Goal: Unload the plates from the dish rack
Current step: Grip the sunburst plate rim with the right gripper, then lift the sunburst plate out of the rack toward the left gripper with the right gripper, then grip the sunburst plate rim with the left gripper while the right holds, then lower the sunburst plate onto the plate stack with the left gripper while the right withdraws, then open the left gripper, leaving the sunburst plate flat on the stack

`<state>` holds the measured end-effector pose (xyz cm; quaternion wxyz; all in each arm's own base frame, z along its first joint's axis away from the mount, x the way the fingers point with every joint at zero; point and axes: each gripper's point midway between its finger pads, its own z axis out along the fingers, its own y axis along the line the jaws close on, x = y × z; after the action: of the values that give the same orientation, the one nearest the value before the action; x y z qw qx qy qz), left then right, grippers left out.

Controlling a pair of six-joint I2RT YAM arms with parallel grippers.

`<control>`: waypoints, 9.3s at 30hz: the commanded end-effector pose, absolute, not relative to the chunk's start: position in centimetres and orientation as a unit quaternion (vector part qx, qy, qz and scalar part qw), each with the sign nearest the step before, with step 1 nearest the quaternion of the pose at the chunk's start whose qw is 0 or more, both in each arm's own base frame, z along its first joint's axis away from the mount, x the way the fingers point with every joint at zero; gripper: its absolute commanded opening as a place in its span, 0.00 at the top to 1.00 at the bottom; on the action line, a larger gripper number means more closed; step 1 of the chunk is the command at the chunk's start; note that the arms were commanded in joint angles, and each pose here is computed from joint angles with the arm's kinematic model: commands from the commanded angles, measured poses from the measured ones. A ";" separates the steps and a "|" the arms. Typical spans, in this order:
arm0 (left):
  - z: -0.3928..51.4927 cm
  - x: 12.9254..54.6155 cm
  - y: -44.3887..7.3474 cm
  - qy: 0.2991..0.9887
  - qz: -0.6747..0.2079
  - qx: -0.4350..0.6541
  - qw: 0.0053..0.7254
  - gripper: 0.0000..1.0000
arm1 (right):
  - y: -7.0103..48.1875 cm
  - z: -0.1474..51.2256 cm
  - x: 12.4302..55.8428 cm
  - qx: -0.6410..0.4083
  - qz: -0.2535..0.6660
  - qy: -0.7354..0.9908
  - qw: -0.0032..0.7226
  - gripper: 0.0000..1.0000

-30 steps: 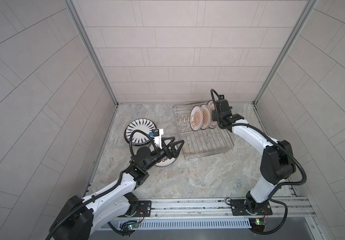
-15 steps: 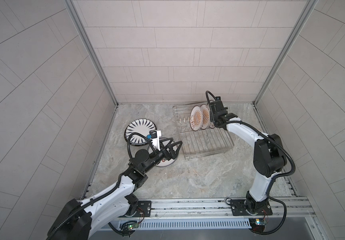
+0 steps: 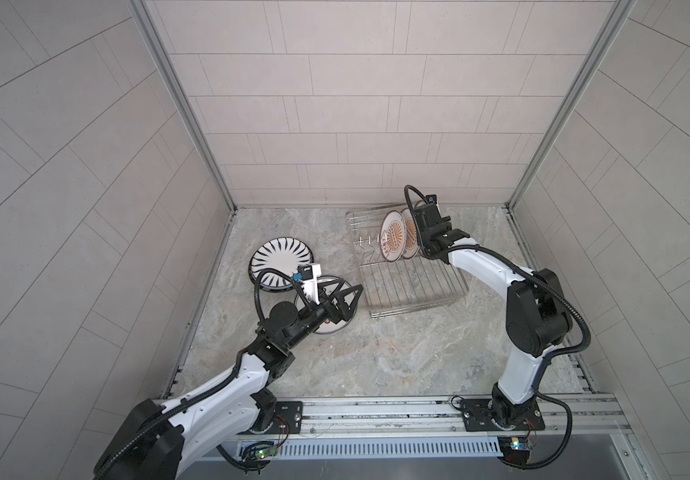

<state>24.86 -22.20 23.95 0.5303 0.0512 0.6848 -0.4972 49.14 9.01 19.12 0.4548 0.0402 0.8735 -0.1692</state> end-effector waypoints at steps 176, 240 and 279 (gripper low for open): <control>18.0 27.5 -9.5 0.672 -0.464 -0.283 0.503 1.00 | 32.6 23.5 25.7 -0.261 0.300 0.773 0.494 0.00; 6.7 25.7 -9.0 0.775 -0.356 -0.424 0.305 0.85 | 34.3 21.4 27.9 -0.244 0.269 0.800 0.478 0.04; 6.0 25.5 -6.1 0.784 -0.280 -0.431 0.349 0.59 | 33.7 20.5 28.1 -0.236 0.255 0.807 0.478 0.04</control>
<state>24.65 -6.16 4.86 0.3347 -0.4326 0.7907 -0.2750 28.14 33.79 20.42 0.4737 -0.2420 0.8070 0.2566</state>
